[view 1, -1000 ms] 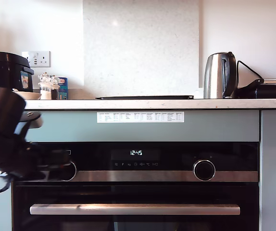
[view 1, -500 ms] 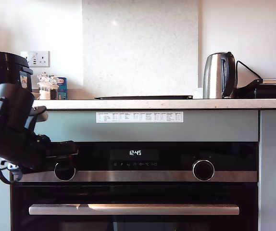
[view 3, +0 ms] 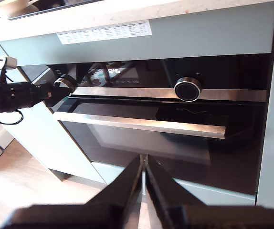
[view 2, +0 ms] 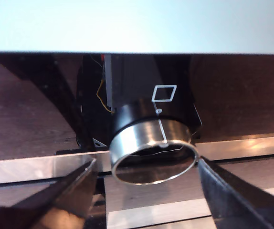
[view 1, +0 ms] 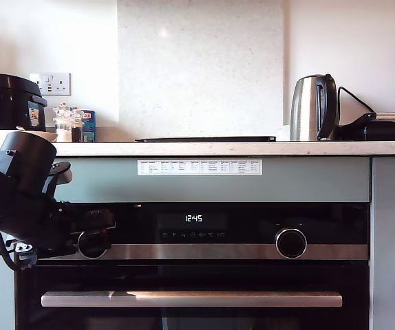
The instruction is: Switch the oven into microwave mode by turning the left rotary switch to the microwave symbol
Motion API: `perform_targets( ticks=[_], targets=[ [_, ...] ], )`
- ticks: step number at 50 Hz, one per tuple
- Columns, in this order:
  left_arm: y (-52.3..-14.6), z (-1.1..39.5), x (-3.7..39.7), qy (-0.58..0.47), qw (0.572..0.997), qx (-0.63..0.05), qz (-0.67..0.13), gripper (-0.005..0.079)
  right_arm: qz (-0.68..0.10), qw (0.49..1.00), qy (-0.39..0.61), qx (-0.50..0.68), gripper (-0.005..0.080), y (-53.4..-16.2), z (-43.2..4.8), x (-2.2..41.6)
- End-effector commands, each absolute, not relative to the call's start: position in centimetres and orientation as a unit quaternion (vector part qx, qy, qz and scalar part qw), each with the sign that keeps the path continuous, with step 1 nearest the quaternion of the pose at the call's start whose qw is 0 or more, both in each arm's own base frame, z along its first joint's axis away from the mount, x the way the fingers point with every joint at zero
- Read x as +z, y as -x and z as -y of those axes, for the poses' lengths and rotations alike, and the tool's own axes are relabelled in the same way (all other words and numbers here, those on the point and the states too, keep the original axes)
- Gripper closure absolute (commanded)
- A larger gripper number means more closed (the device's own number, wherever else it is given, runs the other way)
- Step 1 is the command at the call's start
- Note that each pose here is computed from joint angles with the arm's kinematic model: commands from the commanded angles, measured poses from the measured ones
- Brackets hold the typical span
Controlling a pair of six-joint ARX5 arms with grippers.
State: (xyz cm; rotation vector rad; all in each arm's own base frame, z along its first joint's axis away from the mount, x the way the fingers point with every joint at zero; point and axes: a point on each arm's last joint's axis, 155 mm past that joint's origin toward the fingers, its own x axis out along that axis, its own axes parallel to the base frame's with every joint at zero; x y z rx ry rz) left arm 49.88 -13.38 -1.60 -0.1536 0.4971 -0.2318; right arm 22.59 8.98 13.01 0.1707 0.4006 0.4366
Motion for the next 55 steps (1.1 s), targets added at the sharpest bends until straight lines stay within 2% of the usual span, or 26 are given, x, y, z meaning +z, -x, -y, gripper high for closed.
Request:
perform_targets(
  ticks=[1, 29, 43, 55],
  targets=[
    [-50.8, 13.7, -1.7, 0.083, 0.961, -0.117, -0.238, 0.0133, -0.202, 0.952, -0.084, 0.214, 0.0764, -22.6, -9.0, 12.5],
    [-51.5, 15.3, -0.3, 0.132, 0.951, -0.157, -0.231, 0.0133, -0.202, 0.954, -0.083, 0.205, 0.0764, -22.8, -8.7, 12.5],
    [-51.6, 14.6, -0.5, 0.159, 0.947, -0.142, -0.239, 0.0132, -0.202, 0.954, -0.083, 0.205, 0.0764, -22.8, -8.7, 12.5],
    [-51.5, 13.2, -1.5, 0.138, 0.949, -0.121, -0.257, 0.0133, -0.204, 0.954, -0.083, 0.204, 0.0764, -22.7, -8.7, 12.4]
  ],
)
